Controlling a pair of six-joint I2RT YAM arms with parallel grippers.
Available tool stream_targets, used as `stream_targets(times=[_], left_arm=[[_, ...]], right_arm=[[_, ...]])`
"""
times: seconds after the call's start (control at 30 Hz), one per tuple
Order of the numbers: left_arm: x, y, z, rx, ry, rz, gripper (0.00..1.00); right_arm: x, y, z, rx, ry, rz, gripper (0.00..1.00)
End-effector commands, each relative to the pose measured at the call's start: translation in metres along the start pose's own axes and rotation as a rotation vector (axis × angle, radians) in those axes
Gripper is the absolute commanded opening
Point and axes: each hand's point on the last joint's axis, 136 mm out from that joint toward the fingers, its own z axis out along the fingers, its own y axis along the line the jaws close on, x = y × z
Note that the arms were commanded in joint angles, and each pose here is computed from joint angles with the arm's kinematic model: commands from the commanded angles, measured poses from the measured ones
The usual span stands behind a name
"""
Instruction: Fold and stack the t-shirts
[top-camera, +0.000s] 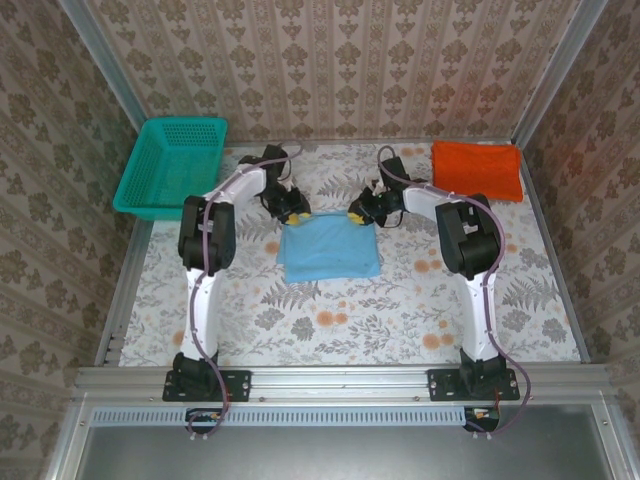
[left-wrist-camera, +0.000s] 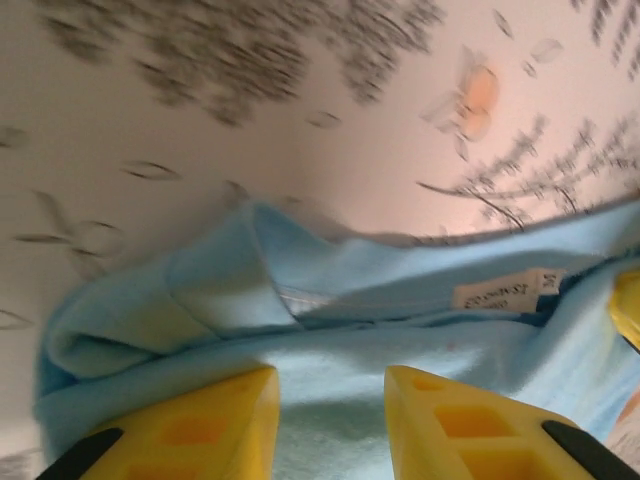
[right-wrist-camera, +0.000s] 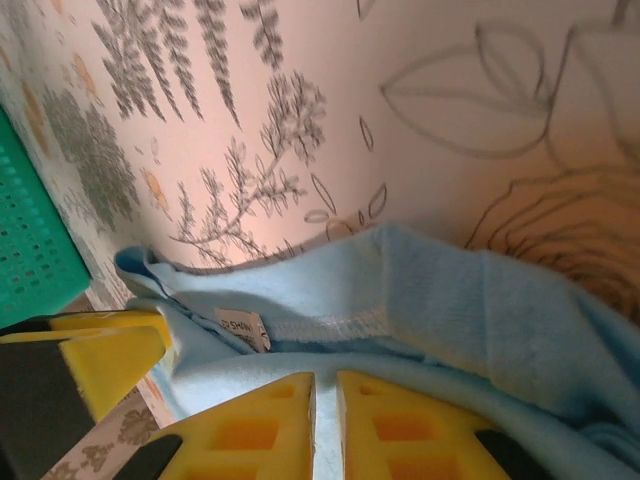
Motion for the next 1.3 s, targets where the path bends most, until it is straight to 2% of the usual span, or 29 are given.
stream_targets(times=[0.0, 0.17, 0.3, 0.47, 0.5, 0.53, 0.57, 0.67, 0.73, 0.8, 0.97, 1.1, 1.27], left_arm=[[-0.019, 0.03, -0.006, -0.068, -0.072, -0.07, 0.34], [-0.024, 0.022, -0.016, -0.041, -0.082, -0.039, 0.36], [-0.029, -0.003, -0.049, 0.014, -0.142, 0.014, 0.49], [-0.033, -0.029, -0.101, 0.031, -0.256, 0.07, 0.73], [-0.032, -0.032, -0.11, 0.031, -0.275, 0.085, 0.76], [-0.029, -0.038, -0.119, 0.036, -0.295, 0.116, 0.8], [-0.026, -0.043, -0.128, 0.035, -0.317, 0.15, 0.86], [-0.009, -0.053, -0.151, 0.001, -0.379, 0.252, 0.99], [0.005, -0.054, -0.159, -0.019, -0.404, 0.288, 1.0], [0.02, -0.051, -0.164, -0.048, -0.429, 0.301, 1.0], [0.056, -0.025, -0.166, -0.149, -0.467, 0.253, 1.0], [0.079, -0.005, -0.168, -0.183, -0.488, 0.191, 1.0], [0.102, 0.014, -0.171, -0.211, -0.491, 0.155, 1.0]], right_arm=[[-0.012, -0.03, -0.001, 0.074, -0.01, 0.09, 0.17], [-0.021, -0.022, -0.013, 0.055, -0.029, 0.075, 0.23], [-0.024, 0.006, -0.038, -0.002, -0.073, 0.024, 0.32], [-0.022, 0.033, -0.085, -0.057, -0.203, -0.054, 0.55], [-0.018, 0.033, -0.092, -0.042, -0.218, -0.074, 0.66], [-0.013, 0.03, -0.097, -0.017, -0.226, -0.102, 0.88], [-0.005, 0.026, -0.101, 0.014, -0.223, -0.132, 0.9], [0.016, 0.009, -0.098, 0.111, -0.172, -0.196, 0.9], [0.028, -0.002, -0.094, 0.168, -0.144, -0.232, 0.89], [0.041, -0.009, -0.084, 0.224, -0.112, -0.292, 0.82], [0.059, -0.036, -0.065, 0.443, -0.065, -0.34, 0.73], [0.064, -0.047, -0.052, 0.475, -0.066, -0.329, 0.7], [0.079, -0.044, -0.024, 0.475, -0.006, -0.388, 0.69]])
